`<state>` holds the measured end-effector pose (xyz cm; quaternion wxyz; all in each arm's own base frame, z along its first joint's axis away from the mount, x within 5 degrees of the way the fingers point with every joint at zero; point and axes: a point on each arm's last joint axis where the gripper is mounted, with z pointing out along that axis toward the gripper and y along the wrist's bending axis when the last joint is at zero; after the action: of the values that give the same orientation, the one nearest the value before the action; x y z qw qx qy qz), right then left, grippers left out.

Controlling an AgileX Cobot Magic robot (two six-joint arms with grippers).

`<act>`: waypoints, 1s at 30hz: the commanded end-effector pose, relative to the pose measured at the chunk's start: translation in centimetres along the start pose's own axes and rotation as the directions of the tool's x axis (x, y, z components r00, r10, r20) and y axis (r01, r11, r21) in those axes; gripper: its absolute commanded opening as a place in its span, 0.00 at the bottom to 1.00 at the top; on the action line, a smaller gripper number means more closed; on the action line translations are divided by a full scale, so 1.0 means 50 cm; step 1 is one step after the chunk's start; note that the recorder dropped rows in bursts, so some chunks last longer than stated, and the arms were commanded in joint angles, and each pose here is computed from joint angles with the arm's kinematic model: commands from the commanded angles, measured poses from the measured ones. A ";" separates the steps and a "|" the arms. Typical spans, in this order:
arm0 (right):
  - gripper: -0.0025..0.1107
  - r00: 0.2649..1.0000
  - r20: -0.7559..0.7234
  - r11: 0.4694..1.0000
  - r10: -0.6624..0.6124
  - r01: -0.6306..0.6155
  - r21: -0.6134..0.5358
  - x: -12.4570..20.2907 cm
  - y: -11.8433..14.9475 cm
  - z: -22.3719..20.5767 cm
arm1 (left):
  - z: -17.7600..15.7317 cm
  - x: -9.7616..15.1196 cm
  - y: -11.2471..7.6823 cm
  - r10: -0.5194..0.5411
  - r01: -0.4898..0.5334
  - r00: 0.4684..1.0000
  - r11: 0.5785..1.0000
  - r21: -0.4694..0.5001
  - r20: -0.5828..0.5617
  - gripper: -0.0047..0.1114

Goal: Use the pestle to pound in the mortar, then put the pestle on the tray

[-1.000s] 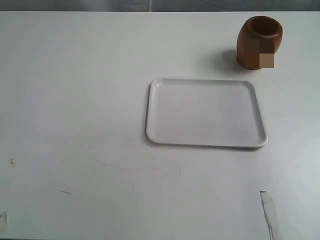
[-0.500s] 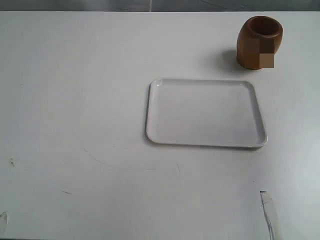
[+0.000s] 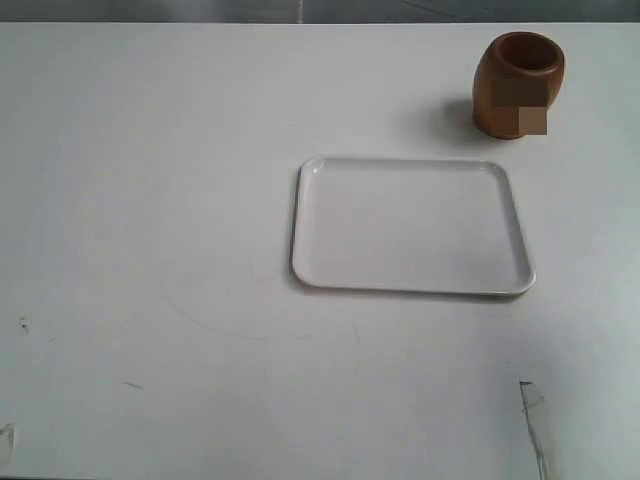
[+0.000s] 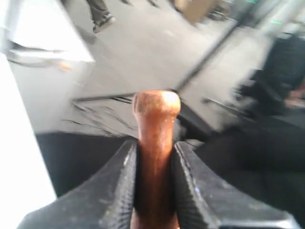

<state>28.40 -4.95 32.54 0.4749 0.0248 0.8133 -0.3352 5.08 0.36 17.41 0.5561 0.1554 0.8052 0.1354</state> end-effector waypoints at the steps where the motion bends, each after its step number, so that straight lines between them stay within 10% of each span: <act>1: 0.02 0.966 0.156 0.903 0.206 -0.126 -0.410 -0.026 0.063 -0.041 | 0.000 -0.001 -0.001 -0.012 0.012 1.000 1.000 0.008 0.007 0.04; 8: 0.02 0.887 0.101 0.381 0.450 -0.088 -0.920 -0.064 0.139 -0.140 | 0.000 -0.001 -0.001 -0.012 0.012 1.000 1.000 0.008 0.007 0.04; 10: 0.02 0.917 0.040 0.325 0.396 -0.099 -0.940 -0.052 0.148 -0.148 | 0.000 -0.001 -0.001 -0.012 0.012 1.000 1.000 0.008 0.007 0.04; 14: 0.02 0.976 -0.007 0.502 0.219 -0.118 -0.857 -0.015 0.144 -0.115 | 0.000 -0.001 -0.001 -0.012 0.012 1.000 1.000 0.008 0.007 0.04; 20: 0.02 0.954 0.086 0.721 0.287 -0.155 -0.676 -0.029 0.109 -0.078 | 0.000 -0.001 -0.001 -0.012 0.012 1.000 1.000 0.008 0.007 0.04; 26: 0.02 0.928 0.221 0.848 0.301 -0.154 -0.508 -0.032 0.094 -0.067 | 0.000 -0.001 -0.001 -0.012 0.012 1.000 1.000 0.008 0.007 0.04; 30: 0.02 0.924 0.214 0.844 0.318 -0.173 -0.508 -0.026 0.097 -0.065 | 0.000 -0.001 -0.001 -0.012 0.012 1.000 1.000 0.008 0.007 0.04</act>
<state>28.50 1.09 31.99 0.6097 -0.0483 0.7892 -0.0550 5.08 0.36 17.41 0.5561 0.1554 0.8052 0.1354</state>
